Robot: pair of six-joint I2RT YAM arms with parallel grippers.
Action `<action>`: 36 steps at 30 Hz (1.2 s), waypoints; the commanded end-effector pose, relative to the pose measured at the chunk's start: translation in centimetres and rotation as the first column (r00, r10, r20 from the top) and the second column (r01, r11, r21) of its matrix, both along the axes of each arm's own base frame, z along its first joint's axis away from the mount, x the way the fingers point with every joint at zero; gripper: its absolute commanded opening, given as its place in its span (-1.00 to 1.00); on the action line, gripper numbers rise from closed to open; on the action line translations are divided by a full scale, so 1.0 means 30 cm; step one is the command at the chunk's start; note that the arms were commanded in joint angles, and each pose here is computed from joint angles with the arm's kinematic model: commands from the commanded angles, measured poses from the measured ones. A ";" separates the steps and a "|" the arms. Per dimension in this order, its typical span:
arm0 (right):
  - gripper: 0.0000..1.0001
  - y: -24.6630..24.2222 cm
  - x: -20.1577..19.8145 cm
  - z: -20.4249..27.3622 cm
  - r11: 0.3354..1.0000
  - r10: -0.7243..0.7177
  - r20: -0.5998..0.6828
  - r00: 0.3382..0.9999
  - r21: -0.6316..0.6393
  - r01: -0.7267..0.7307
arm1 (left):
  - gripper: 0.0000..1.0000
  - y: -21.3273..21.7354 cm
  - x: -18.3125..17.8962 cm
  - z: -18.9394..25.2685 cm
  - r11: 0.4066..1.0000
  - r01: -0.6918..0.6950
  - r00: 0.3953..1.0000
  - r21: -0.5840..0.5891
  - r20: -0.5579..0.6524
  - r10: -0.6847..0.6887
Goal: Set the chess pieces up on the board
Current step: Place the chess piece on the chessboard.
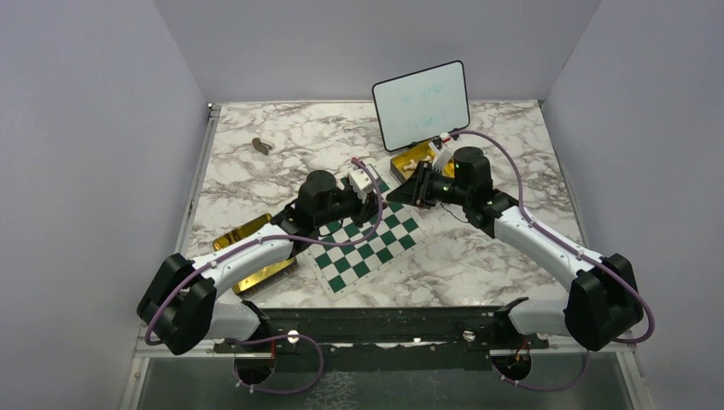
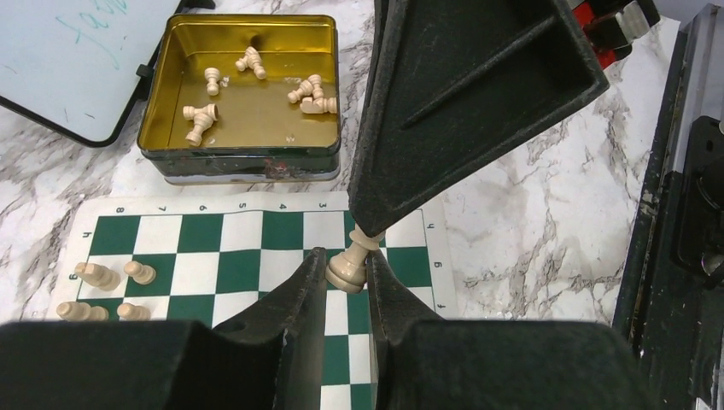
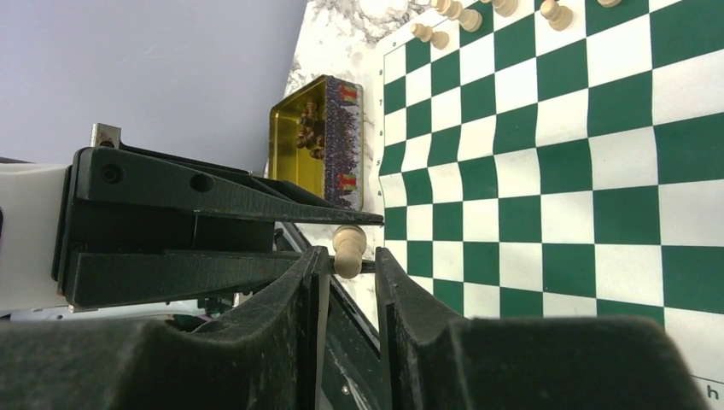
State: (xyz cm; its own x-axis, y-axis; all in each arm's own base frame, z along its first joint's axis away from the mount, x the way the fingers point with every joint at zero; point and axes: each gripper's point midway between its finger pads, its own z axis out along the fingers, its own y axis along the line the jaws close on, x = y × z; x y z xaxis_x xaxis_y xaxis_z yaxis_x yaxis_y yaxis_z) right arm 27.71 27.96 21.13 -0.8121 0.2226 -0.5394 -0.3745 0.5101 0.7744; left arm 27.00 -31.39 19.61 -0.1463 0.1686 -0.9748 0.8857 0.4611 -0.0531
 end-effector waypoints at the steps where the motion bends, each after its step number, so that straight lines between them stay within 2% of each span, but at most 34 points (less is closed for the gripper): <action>1: -0.40 0.026 -0.004 0.022 0.998 0.024 0.008 1.000 0.052 -0.025 | -0.86 0.002 0.000 0.060 0.998 -0.015 0.999 -0.053 0.034 0.017; 13: -0.46 0.038 -0.023 -0.004 0.998 0.031 -0.039 0.999 0.051 -0.029 | -0.87 0.004 -0.002 0.064 0.998 -0.022 0.999 -0.065 0.036 0.024; 18: -0.57 0.034 -0.026 -0.007 0.999 0.029 -0.043 0.999 0.039 -0.027 | -0.87 0.003 -0.002 0.065 0.996 -0.035 0.999 -0.083 0.006 0.036; 22: -0.73 0.026 -0.019 0.003 1.000 0.009 -0.023 1.000 0.021 -0.009 | -0.84 0.007 0.007 0.063 0.995 -0.054 0.999 -0.085 0.000 0.054; 26: -0.83 0.008 0.008 0.015 0.999 -0.040 0.004 0.999 -0.009 0.040 | -0.42 0.017 0.018 0.053 0.993 -0.084 0.996 -0.082 -0.007 0.084; 30: -0.86 -0.002 0.048 0.023 0.996 -0.083 0.036 0.996 -0.034 0.084 | -0.19 0.024 0.016 0.031 0.993 -0.094 0.996 -0.073 -0.018 0.093; 36: -0.86 -0.033 0.108 -0.026 0.978 -0.135 0.049 0.990 -0.155 0.141 | 0.17 0.036 -0.016 0.012 0.995 -0.077 0.997 -0.071 -0.032 0.075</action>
